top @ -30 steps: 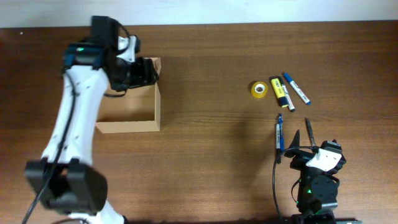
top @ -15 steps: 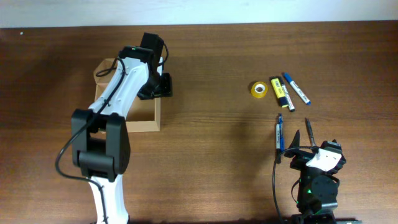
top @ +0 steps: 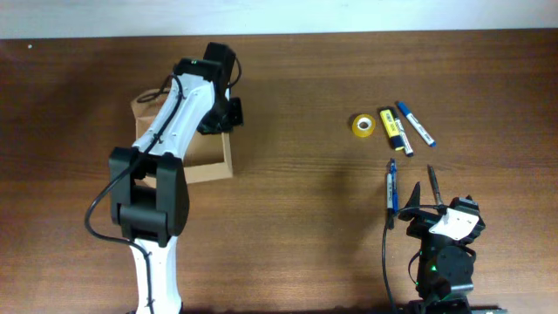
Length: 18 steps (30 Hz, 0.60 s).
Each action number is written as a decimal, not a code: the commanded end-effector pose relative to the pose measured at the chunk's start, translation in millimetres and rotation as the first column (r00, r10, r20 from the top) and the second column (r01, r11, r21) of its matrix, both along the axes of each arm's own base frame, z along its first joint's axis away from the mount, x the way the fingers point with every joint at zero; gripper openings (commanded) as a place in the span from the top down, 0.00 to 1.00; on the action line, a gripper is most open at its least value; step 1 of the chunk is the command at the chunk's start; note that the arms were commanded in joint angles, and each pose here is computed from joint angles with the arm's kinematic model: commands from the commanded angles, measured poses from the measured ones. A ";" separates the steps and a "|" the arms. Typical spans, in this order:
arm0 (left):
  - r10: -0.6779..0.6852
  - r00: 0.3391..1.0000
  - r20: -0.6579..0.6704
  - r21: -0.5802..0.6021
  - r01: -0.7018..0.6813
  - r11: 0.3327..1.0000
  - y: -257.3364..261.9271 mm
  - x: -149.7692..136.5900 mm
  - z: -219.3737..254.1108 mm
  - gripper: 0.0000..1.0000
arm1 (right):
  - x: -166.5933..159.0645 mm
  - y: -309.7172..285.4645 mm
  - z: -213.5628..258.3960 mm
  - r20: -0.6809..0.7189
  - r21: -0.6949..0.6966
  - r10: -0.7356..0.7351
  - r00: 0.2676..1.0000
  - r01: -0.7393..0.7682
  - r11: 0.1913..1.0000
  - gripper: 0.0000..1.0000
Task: Pack container
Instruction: 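Push the cardboard box rightward toward table center with the left gripper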
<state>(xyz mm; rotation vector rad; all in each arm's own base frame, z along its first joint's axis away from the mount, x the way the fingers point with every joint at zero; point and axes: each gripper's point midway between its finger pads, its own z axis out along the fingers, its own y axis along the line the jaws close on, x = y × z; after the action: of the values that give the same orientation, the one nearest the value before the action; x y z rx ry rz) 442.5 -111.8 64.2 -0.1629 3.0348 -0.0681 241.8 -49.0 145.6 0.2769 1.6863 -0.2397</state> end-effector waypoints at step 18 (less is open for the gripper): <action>0.014 0.973 0.231 -0.007 -0.013 1.000 -158.1 -14.2 97.2 0.98 | -1.2 -3.7 -2.7 -0.001 0.002 -0.020 1.000 0.020 1.000 0.01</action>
<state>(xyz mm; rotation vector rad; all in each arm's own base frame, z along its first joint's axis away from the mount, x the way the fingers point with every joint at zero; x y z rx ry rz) 427.2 -252.4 184.8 -0.1039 2.7980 -0.1296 241.8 -49.0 145.8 0.2770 1.6859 -0.2396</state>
